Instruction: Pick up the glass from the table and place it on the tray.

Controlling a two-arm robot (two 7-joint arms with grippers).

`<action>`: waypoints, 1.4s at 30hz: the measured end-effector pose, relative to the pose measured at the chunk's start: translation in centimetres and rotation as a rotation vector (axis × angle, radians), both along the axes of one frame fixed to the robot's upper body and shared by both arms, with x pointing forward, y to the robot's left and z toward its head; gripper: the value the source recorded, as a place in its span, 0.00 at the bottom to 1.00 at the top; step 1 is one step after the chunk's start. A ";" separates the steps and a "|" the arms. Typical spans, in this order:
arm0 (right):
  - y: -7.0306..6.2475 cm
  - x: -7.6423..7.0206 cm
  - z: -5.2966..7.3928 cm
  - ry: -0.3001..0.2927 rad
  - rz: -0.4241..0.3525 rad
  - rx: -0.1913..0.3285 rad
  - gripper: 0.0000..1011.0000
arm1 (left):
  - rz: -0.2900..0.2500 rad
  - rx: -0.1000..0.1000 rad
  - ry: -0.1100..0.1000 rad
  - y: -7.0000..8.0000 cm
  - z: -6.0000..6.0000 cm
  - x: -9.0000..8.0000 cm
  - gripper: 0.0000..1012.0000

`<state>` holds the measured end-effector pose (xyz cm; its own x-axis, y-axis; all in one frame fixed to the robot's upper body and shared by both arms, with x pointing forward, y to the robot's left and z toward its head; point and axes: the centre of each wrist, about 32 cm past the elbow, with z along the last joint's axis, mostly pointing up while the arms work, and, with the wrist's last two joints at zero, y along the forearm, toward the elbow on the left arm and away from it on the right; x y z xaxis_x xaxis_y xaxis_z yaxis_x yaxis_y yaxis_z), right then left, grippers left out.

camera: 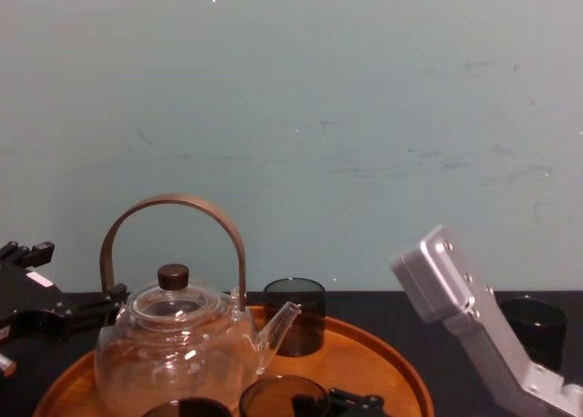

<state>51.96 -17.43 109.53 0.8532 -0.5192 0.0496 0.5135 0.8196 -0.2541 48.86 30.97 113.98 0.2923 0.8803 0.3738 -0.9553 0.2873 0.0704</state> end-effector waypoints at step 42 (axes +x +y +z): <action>-1.6 -2.3 0.9 0.007 -0.005 0.012 0.99 | 0.000 0.000 0.000 0.0 0.0 0.0 1.00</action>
<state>49.61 -18.98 110.44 0.8512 -0.5236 0.0369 0.5154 0.8204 -0.2478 48.86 30.97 113.98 0.2923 0.8803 0.3737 -0.9552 0.2873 0.0703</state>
